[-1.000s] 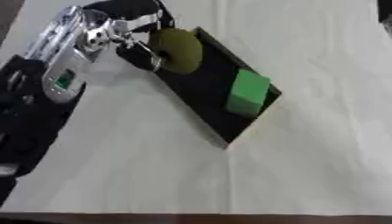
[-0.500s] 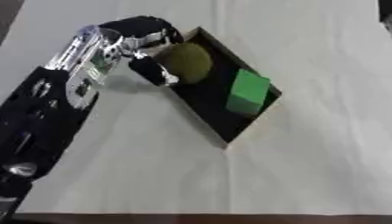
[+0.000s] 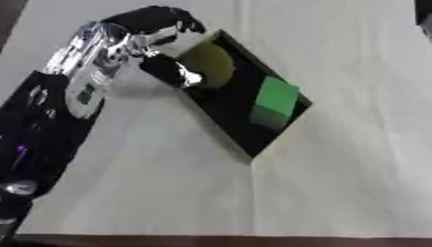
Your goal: Pick up objects on the table and place them in the box.
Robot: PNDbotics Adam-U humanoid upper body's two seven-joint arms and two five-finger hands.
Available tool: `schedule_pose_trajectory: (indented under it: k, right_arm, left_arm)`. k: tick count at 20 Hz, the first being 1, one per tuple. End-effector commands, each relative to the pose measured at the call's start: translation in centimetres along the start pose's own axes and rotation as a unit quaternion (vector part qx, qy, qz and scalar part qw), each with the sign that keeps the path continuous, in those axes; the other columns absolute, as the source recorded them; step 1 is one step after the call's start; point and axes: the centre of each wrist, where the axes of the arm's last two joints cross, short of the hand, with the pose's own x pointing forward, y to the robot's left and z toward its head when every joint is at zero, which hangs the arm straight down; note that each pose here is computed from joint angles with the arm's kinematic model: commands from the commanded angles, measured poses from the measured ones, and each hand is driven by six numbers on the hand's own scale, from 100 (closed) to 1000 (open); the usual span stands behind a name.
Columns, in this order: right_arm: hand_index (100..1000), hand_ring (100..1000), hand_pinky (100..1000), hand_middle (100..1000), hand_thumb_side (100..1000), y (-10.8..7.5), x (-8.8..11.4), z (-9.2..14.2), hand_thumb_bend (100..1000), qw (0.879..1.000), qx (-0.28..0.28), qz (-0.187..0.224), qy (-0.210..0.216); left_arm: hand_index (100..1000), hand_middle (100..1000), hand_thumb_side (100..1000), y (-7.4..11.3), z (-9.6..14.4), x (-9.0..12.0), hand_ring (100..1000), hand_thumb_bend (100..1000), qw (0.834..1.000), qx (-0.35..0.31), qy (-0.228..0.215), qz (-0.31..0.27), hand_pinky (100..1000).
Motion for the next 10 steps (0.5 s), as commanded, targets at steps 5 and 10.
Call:
schedule_pose_trajectory:
  k: [5,10]
  right_arm:
    - [827,783,829,735,482,-1.2,-0.2,0.4,100,1.000,-0.025,0.016,0.003]
    - [824,778,829,732,476,-1.0,-0.6,0.9,100,0.999,-0.037,0.017,0.012]
  left_arm:
    - [870,790,515,7.8,9.0,0.8,814,190,0.969,0.244,-0.021,0.036,858]
    - [857,782,468,8.4,13.8,-0.3,814,238,0.921,0.379,-0.026,0.081,855]
